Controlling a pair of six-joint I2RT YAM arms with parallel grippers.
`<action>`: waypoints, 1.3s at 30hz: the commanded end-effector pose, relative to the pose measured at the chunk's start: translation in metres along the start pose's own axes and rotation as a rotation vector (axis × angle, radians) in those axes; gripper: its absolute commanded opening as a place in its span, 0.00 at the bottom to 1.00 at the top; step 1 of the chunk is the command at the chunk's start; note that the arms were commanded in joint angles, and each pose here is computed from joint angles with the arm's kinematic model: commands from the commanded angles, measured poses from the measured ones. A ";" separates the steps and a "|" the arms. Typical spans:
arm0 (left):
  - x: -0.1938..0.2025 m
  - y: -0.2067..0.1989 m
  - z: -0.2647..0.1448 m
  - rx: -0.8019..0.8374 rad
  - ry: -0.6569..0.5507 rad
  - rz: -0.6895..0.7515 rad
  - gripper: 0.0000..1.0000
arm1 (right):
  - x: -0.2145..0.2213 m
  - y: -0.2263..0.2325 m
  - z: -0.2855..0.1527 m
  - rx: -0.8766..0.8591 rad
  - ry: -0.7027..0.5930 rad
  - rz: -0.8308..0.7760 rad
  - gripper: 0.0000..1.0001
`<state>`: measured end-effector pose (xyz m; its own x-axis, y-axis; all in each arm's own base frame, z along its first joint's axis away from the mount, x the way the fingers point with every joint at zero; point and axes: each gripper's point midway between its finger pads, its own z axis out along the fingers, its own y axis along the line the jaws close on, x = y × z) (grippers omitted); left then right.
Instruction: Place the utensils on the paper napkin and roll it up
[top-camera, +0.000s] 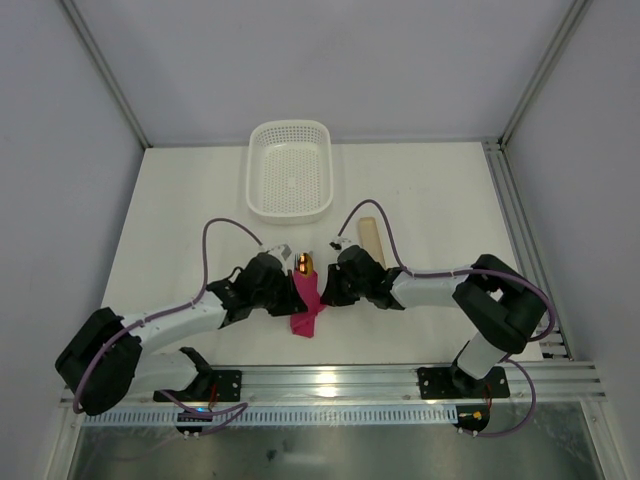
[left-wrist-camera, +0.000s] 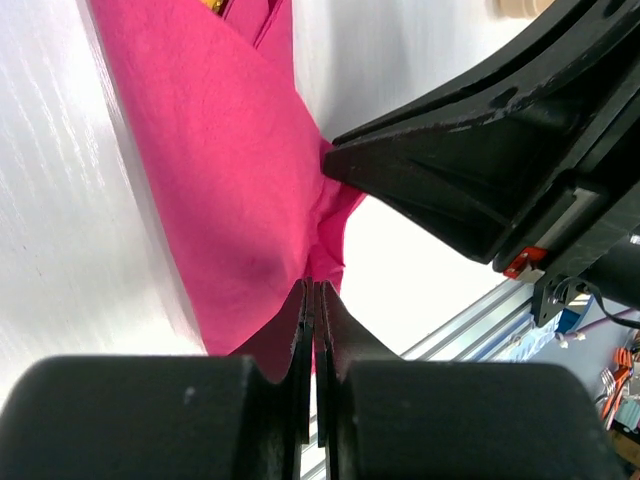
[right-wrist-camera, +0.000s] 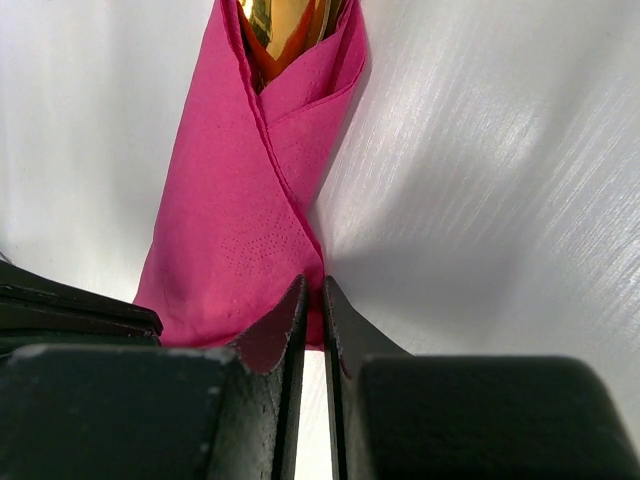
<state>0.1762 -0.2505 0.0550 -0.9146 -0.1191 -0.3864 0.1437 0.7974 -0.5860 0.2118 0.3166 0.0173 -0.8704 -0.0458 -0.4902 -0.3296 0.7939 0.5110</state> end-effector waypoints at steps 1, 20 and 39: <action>0.005 -0.006 -0.005 0.035 0.005 0.012 0.01 | 0.022 -0.030 -0.003 0.120 0.053 -0.012 0.13; 0.034 -0.006 0.005 0.056 0.039 0.036 0.01 | 0.020 -0.029 -0.005 0.122 0.052 -0.007 0.14; 0.044 0.008 0.012 -0.003 0.050 0.053 0.01 | -0.021 0.020 -0.004 -0.089 -0.009 -0.077 0.45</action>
<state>0.1422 -0.2597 0.0310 -0.9257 -0.0444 -0.3758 0.1967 0.7919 -0.5781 0.2099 0.3141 0.0256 -0.8749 -0.0801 -0.4777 -0.3507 0.7850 0.5106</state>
